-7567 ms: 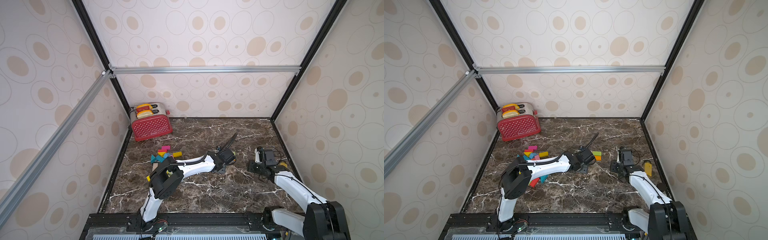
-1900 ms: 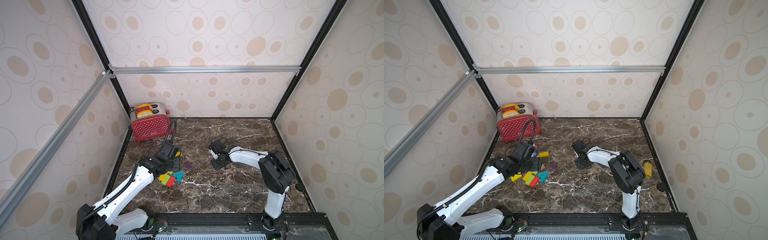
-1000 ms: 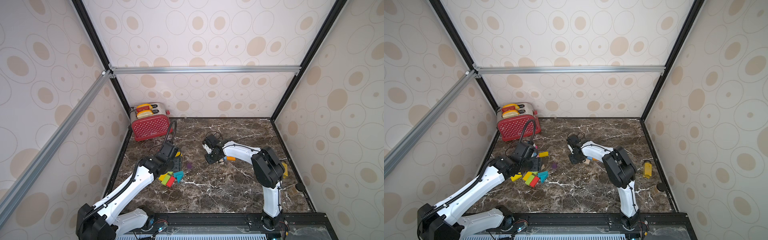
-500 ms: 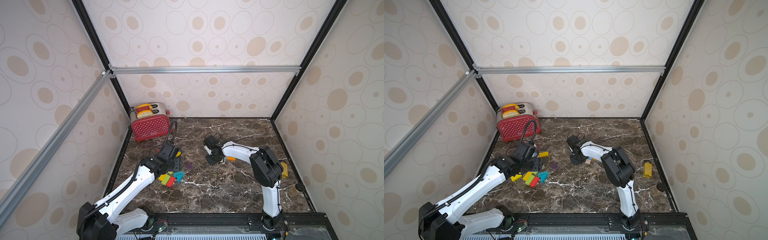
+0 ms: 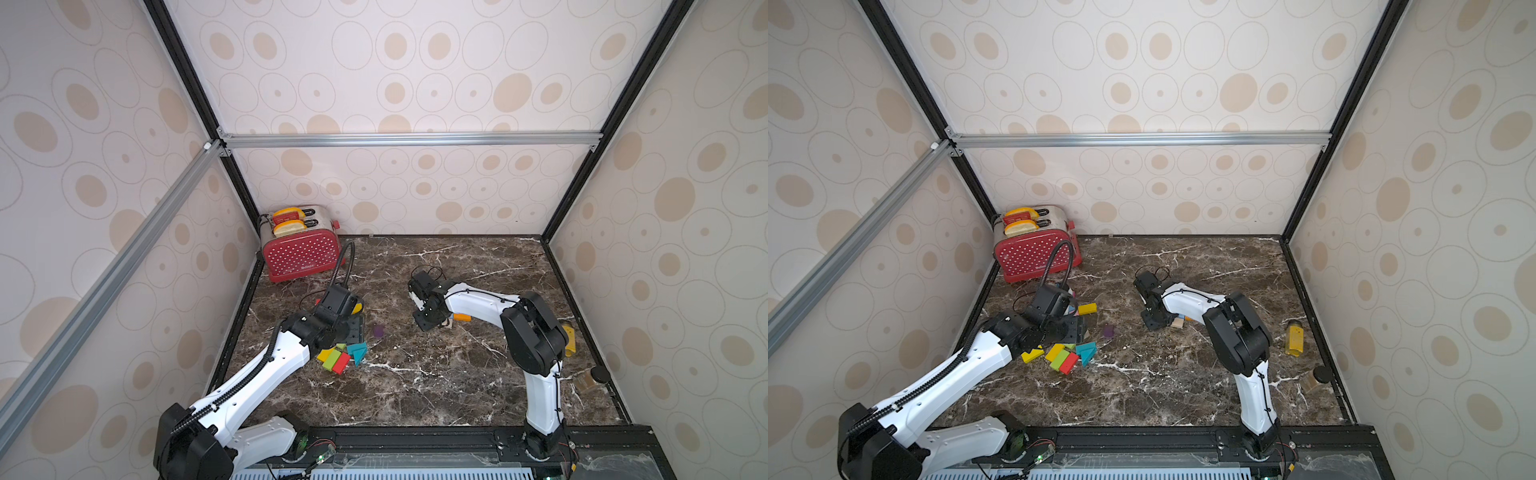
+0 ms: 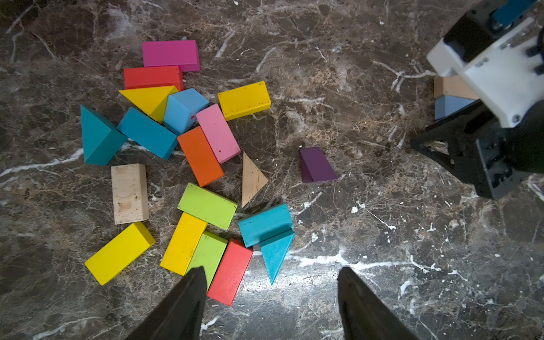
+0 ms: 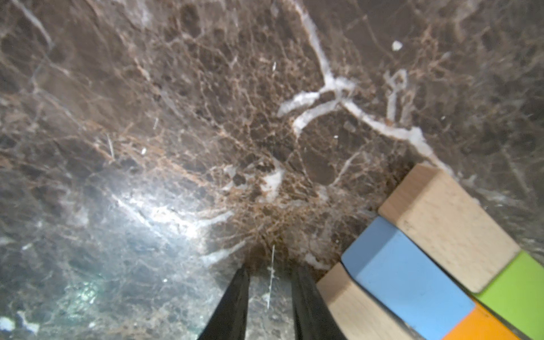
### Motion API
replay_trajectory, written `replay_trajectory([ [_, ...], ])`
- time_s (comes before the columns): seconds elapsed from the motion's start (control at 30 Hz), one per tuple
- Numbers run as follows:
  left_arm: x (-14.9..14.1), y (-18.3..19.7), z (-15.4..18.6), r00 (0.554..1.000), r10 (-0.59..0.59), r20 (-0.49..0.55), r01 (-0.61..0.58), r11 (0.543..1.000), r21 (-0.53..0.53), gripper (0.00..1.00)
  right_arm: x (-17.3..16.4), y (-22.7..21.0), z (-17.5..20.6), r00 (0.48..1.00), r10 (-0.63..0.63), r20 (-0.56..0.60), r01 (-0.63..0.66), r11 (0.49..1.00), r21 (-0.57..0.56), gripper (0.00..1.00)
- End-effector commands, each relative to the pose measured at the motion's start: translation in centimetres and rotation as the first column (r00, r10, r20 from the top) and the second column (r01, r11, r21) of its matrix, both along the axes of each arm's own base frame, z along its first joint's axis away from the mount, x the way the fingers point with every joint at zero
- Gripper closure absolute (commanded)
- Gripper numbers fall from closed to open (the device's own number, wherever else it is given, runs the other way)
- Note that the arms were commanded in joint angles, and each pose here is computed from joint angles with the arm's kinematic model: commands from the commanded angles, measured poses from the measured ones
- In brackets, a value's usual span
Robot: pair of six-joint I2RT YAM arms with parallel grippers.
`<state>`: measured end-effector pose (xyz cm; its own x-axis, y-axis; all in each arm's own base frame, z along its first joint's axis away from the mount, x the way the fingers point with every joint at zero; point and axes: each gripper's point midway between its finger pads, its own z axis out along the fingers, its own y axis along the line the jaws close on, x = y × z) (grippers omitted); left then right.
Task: Assemble a piece of candy with building blocks
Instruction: Assemble the building block at the center of the board, then pick up the building block from the center of the board.
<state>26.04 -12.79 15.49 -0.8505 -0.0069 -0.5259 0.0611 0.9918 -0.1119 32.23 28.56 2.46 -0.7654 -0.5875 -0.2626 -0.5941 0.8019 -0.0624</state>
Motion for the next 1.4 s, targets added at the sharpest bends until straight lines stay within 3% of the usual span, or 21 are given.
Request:
replay_trajectory([
  [0.0,0.2,0.2,0.3,1.000,-0.002,0.006,0.002,1.000,0.005,0.28,-0.6,0.7,2.6,0.999,0.036,0.022,-0.037,0.997,0.071,0.69],
  [0.23,-0.4,1.6,2.3,0.999,0.014,0.051,-0.016,0.999,0.036,0.28,-0.7,4.3,6.3,0.978,0.185,0.093,-0.202,0.950,0.237,0.62],
  [0.53,-3.0,4.5,3.8,0.992,0.054,0.117,-0.060,0.997,0.054,0.28,-0.2,11.6,7.9,0.852,0.492,0.179,-0.523,0.778,0.347,0.46],
  [0.73,-4.5,5.4,5.1,0.980,0.066,0.187,-0.069,0.998,0.005,0.27,0.7,15.6,6.8,0.717,0.665,0.209,-0.694,0.658,0.290,0.38],
  [1.0,-4.7,5.7,5.6,0.971,0.068,0.228,-0.068,0.998,-0.009,0.25,1.8,18.5,3.6,0.640,0.754,0.151,-0.763,0.598,0.246,0.33],
  [1.23,-4.6,5.5,5.6,0.971,0.057,0.230,-0.057,0.998,-0.010,0.24,1.6,20.0,2.2,0.529,0.831,0.172,-0.847,0.504,0.167,0.27],
  [1.37,-4.6,5.4,5.4,0.973,0.053,0.226,-0.052,0.999,-0.010,0.23,2.4,20.8,1.6,0.510,0.839,0.192,-0.860,0.494,0.126,0.23],
])
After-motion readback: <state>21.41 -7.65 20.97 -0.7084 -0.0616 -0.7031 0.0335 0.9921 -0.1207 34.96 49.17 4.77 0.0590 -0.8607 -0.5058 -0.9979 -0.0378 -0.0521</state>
